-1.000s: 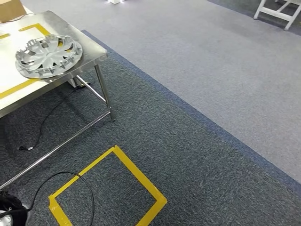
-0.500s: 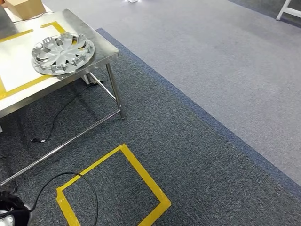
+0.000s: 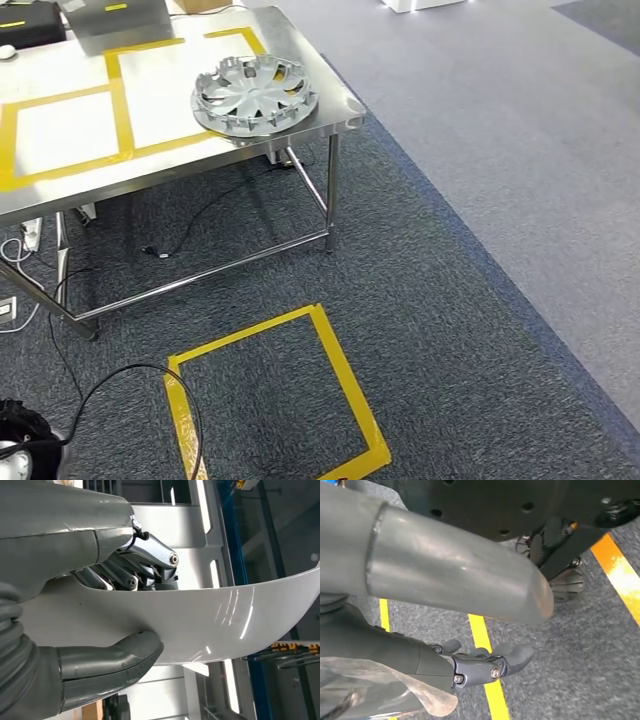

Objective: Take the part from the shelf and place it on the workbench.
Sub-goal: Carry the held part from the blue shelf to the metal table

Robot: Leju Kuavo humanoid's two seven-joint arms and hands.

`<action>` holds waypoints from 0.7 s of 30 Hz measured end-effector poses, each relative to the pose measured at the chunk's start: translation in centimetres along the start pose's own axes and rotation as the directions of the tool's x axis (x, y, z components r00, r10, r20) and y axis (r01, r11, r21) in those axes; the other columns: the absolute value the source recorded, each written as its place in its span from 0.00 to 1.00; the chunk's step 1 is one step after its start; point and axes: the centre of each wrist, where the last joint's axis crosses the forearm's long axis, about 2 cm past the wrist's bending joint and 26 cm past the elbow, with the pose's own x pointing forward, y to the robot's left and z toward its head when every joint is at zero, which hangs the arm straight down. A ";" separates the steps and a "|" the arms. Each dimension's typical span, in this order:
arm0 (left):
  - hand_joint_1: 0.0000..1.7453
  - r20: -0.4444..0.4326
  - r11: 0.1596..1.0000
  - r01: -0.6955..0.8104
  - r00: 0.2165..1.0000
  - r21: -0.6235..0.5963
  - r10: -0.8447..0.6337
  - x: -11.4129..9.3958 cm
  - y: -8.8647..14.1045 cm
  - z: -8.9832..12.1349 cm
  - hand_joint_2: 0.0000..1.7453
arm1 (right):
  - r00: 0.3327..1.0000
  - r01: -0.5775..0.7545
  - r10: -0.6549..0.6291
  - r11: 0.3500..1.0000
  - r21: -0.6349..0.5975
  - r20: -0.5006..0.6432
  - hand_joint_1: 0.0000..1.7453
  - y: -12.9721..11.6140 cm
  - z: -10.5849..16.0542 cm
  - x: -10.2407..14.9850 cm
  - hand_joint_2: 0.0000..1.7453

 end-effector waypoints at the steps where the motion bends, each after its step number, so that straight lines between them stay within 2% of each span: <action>1: 1.00 0.001 1.000 0.000 1.000 -0.001 0.000 0.0 0.0 0.0 1.00 | 1.000 0.001 -0.001 1.000 -0.003 0.001 0.00 0.0 0.0 0.1 0.00; 21: 1.00 0.000 1.000 0.003 1.000 -0.013 -0.003 -0.1 -0.2 -0.1 1.00 | 1.000 -0.006 0.006 1.000 -0.009 -0.007 0.00 0.1 0.0 0.2 0.00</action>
